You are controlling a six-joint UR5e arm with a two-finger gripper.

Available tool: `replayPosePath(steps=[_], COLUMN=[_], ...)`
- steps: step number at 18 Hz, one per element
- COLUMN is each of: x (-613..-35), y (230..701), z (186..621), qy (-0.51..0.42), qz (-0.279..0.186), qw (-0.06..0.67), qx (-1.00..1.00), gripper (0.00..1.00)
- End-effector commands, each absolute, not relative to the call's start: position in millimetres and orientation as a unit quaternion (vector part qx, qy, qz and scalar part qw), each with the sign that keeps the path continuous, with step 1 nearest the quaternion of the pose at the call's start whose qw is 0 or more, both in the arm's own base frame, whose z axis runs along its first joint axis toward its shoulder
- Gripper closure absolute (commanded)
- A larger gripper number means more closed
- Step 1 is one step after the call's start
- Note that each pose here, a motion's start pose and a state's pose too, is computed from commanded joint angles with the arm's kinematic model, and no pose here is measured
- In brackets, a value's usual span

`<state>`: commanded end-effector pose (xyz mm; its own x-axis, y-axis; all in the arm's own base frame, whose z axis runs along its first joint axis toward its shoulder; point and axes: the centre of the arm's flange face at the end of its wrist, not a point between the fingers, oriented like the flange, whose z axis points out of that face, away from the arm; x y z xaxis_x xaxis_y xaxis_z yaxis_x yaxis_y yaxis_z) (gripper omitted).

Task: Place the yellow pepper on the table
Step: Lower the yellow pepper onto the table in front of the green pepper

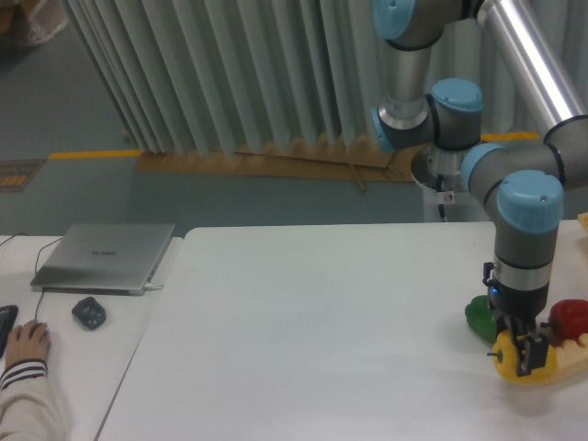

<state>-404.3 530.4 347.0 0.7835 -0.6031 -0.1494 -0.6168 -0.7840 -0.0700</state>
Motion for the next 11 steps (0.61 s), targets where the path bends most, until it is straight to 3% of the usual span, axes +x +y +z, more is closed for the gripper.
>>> replayPosePath(steps=[11], x=[-402], y=[543], z=[331], qy=[0.313], qz=[0.052], qw=[0.056], qx=[-0.947], gripper=[0.43])
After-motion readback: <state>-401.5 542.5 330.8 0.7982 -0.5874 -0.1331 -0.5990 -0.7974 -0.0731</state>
